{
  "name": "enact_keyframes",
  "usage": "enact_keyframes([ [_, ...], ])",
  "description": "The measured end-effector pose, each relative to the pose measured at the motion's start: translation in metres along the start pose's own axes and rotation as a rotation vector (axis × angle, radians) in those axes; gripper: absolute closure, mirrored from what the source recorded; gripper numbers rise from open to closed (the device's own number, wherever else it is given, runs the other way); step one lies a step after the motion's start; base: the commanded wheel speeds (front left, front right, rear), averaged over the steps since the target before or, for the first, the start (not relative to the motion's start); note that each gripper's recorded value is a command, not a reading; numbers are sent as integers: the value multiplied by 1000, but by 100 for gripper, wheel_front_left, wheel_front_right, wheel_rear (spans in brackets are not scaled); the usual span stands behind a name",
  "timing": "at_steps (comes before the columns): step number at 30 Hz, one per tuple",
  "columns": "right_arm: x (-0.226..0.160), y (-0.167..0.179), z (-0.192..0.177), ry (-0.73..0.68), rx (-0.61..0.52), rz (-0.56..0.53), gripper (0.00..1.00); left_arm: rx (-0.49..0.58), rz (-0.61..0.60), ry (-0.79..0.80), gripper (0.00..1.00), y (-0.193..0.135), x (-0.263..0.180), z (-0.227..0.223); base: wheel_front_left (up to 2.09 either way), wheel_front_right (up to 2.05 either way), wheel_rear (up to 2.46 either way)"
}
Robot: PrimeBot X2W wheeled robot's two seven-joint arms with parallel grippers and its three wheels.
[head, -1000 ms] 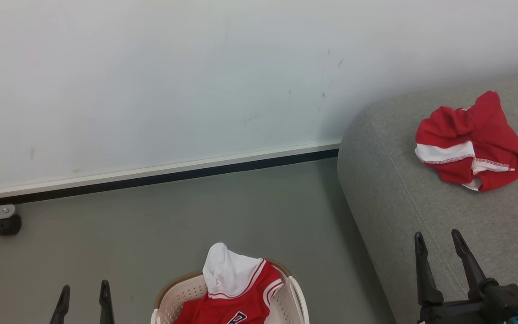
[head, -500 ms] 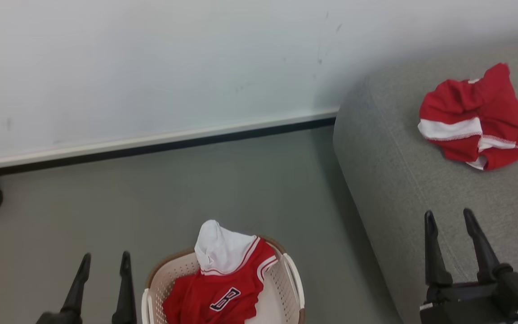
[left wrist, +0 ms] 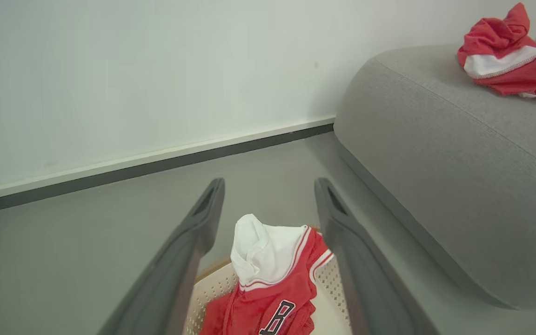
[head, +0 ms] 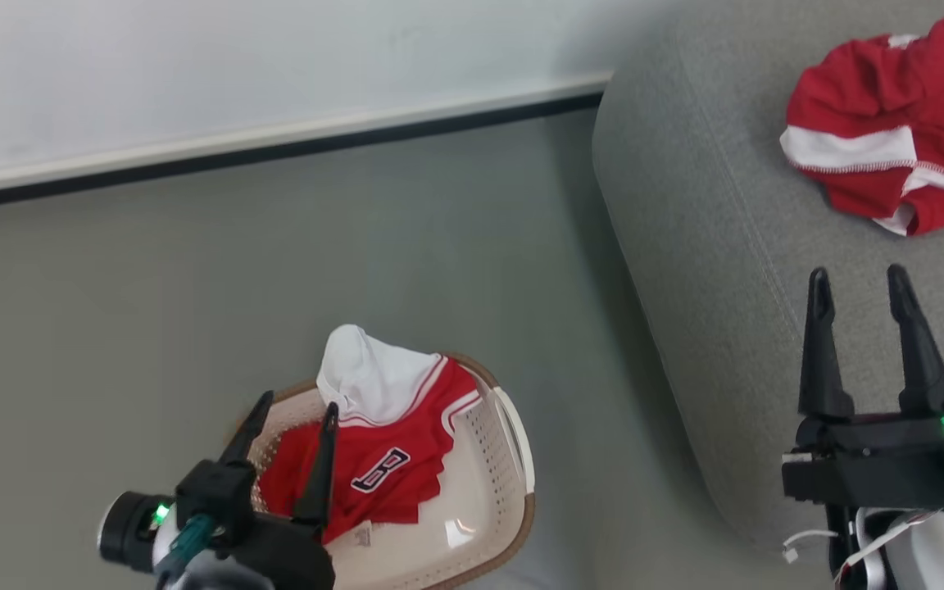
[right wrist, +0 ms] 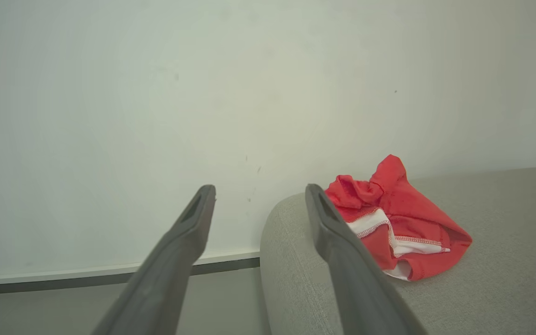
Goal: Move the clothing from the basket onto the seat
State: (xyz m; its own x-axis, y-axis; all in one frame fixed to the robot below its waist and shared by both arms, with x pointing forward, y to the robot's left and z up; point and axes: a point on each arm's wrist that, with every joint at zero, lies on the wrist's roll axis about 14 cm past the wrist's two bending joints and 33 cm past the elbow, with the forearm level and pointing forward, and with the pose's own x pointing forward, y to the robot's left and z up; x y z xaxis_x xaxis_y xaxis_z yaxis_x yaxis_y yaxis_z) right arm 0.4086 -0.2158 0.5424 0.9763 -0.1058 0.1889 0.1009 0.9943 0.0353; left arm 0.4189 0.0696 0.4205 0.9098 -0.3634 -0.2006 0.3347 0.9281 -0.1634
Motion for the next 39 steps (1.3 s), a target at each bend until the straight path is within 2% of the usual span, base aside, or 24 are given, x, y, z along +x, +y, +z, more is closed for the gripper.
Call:
enact_keyframes([
  [10, 30, -12, -17, 9, -23, -40, 0, 57, -137, 232, 0, -24, 45, -72, 0, 0, 0],
  [24, 66, -26, -47, 23, -77, -74, 0, 95, -257, 483, 0, -33, 83, -167, 0, 0, 0],
  [39, 96, -29, -94, 57, -126, -63, 0, 115, -304, 643, 0, -28, 115, -257, 0, 0, 0],
])
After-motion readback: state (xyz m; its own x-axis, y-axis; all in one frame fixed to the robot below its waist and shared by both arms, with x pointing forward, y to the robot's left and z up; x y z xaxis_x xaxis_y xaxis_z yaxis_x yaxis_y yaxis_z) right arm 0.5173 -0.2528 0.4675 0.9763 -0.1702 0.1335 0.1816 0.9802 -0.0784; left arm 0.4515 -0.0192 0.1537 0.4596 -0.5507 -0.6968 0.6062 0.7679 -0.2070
